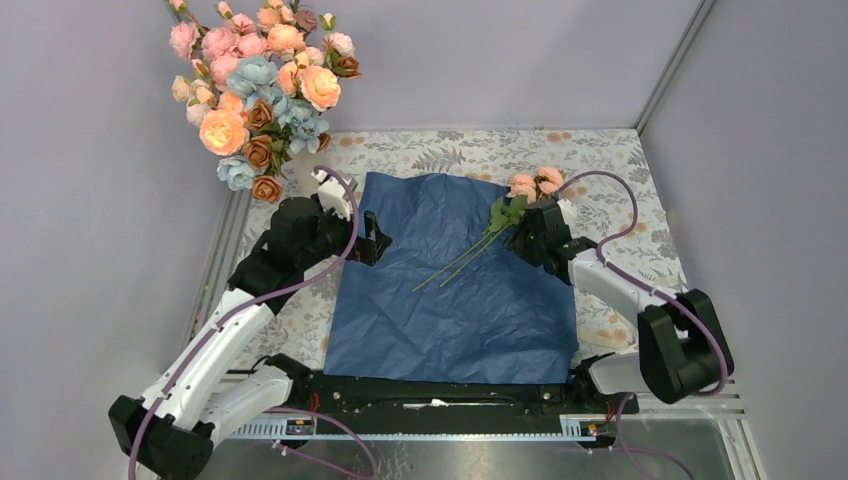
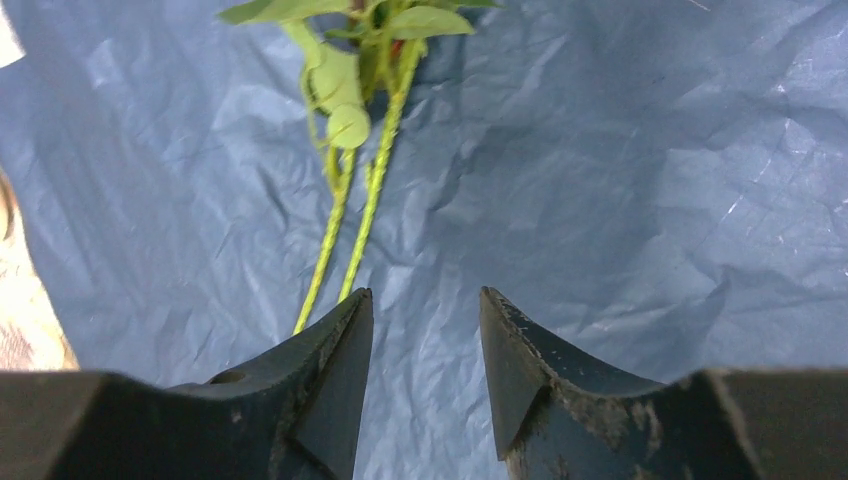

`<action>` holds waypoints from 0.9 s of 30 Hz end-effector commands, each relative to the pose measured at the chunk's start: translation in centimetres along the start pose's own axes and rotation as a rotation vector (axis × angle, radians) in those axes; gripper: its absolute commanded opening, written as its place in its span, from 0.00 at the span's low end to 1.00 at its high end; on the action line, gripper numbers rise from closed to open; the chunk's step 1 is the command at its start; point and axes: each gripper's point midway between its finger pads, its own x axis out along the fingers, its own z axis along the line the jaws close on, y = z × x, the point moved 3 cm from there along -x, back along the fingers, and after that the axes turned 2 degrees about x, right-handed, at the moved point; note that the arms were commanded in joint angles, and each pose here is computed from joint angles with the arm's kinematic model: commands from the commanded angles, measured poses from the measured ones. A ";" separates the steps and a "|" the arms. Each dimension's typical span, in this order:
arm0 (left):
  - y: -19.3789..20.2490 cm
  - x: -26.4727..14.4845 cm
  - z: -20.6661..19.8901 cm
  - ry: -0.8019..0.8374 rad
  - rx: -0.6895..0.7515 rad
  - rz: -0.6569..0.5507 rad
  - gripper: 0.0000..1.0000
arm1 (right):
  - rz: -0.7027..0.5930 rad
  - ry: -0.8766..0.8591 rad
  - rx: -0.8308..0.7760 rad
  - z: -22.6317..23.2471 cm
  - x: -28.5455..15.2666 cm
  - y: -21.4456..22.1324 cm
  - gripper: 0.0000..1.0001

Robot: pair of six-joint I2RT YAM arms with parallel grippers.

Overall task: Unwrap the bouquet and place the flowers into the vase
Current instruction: Insert the fake flower into the vase, then pick up the fake flower from the wrapping paper.

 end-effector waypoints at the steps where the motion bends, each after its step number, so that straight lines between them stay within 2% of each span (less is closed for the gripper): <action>1: -2.1 -0.9 -0.7 0.093 0.025 -0.061 0.99 | -0.075 -0.029 0.114 0.7 2.6 -1.6 0.49; 5: -1.6 -1.3 0.7 0.030 0.010 -0.071 0.99 | -0.071 -0.027 0.145 0.8 4.6 -1.8 0.47; 12: -1.8 -1.1 1.1 0.036 -0.002 -0.074 0.99 | -0.070 0.002 0.164 0.7 7.2 -2.5 0.46; 21: -1.6 -1.2 1.4 0.028 -0.009 -0.071 0.99 | -0.078 -0.008 0.180 1.0 8.4 -3.4 0.46; 27: -1.6 -1.3 0.6 0.086 0.000 -0.076 0.99 | -0.059 0.013 0.176 0.6 9.5 -3.0 0.46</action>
